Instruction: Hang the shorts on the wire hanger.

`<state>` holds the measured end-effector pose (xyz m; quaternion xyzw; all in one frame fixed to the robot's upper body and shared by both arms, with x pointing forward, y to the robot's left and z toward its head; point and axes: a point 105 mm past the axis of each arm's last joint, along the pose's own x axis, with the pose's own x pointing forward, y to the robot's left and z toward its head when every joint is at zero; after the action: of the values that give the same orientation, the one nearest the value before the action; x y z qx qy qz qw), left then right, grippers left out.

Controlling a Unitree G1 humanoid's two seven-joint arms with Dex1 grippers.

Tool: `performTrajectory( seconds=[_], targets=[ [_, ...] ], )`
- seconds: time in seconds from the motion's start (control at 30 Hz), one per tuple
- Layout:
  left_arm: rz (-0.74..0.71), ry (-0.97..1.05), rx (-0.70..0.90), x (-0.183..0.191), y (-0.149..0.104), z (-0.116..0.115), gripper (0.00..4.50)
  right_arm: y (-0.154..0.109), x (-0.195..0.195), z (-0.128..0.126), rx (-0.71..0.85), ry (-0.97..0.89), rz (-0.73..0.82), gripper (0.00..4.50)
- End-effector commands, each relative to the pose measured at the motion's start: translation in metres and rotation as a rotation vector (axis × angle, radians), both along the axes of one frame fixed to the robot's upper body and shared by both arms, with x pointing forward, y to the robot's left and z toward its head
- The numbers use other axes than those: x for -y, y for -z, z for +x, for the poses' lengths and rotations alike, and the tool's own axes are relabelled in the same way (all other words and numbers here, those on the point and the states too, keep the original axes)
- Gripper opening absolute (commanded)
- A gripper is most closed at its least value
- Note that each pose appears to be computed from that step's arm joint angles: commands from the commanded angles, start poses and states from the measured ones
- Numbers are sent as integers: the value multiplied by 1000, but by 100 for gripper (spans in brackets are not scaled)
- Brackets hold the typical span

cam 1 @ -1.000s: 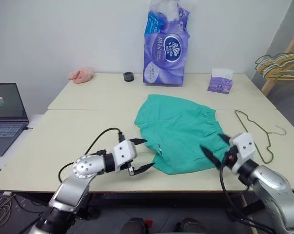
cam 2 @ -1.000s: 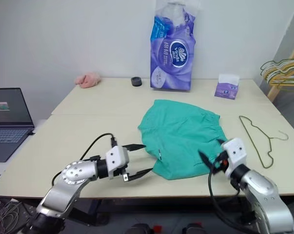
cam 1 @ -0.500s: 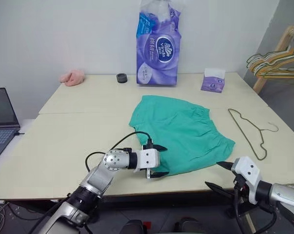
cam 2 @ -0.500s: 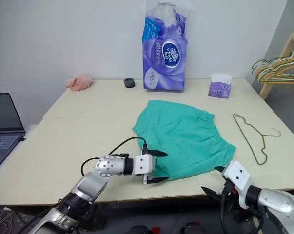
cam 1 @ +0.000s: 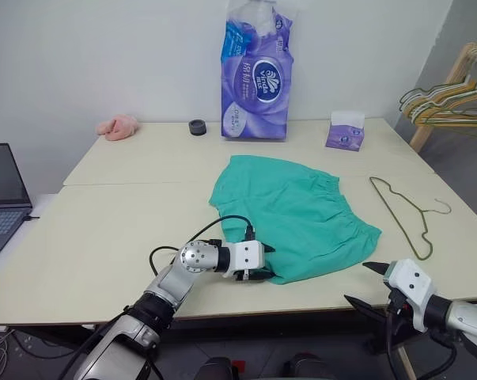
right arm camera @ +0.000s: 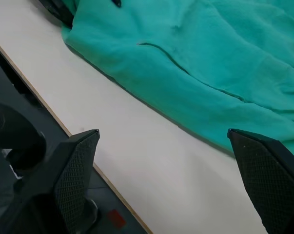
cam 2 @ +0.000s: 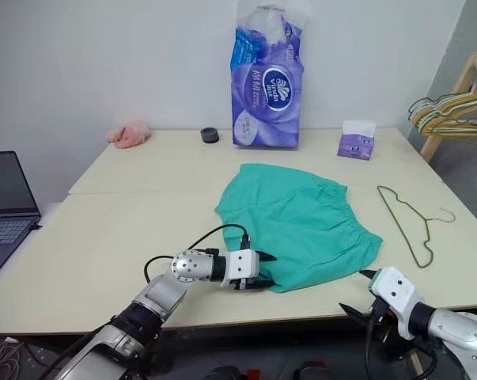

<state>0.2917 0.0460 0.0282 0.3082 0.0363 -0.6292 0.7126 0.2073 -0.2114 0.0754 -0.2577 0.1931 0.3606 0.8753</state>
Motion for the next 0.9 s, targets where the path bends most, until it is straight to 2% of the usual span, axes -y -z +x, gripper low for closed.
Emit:
performTrajectory(
  seconds=[0.03,0.1,0.2,0.43,0.77,0.9],
  targets=[
    [-6,-5,2,-1,-5,5,153,-12,7,13,101,-42,-108,450],
    [-27,-18,-10,-2,-10,7,90,-12,13,22,124,-62,-166,450],
    [-71,-50,-21,-5,-23,14,2,-8,25,40,178,-141,-333,450],
    [-119,-119,3,-19,-46,30,2,2,41,81,287,-351,-662,450],
    [-127,-137,20,-29,-54,31,2,3,12,121,392,-454,-703,450],
    [-119,-136,19,-33,-53,30,0,1,9,128,407,-442,-682,360]
  ],
)
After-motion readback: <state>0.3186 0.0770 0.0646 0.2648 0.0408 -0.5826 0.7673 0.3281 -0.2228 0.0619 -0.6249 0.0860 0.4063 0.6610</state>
